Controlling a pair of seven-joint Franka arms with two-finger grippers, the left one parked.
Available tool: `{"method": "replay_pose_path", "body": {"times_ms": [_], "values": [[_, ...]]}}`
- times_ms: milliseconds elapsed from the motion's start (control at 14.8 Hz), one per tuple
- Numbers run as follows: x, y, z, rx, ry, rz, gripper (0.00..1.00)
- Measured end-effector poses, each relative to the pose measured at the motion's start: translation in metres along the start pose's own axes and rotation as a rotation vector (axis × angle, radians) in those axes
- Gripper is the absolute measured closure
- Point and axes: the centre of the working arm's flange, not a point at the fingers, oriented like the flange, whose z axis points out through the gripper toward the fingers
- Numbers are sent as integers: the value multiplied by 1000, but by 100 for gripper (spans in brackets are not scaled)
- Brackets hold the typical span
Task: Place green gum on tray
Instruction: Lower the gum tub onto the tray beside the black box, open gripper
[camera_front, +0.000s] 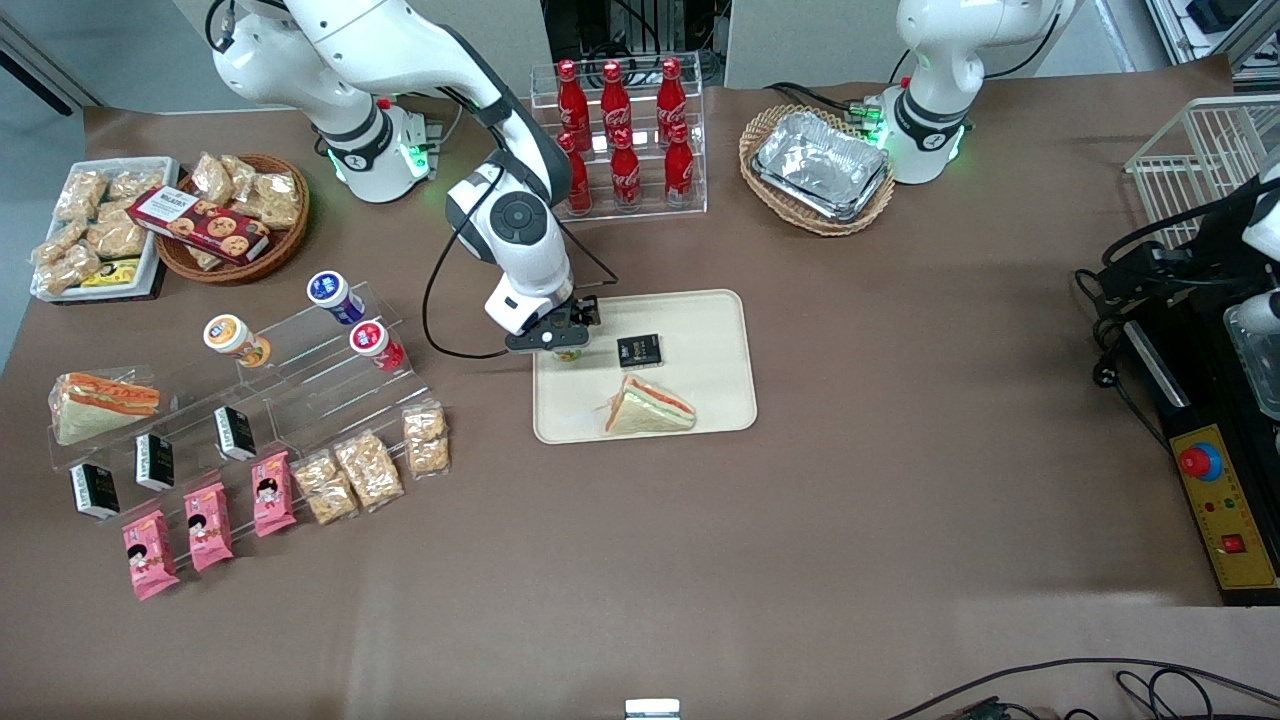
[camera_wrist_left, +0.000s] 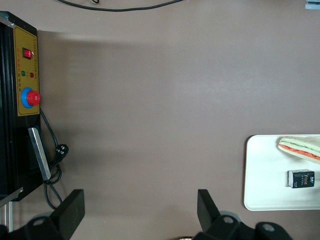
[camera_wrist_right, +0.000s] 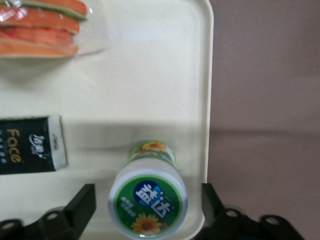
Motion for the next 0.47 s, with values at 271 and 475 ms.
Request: {"method": "replay_pose_path", "body": {"times_ms": [271, 475], "values": [[29, 20, -60, 18, 23, 51, 0], [61, 53, -139, 19, 10, 75, 0]]}}
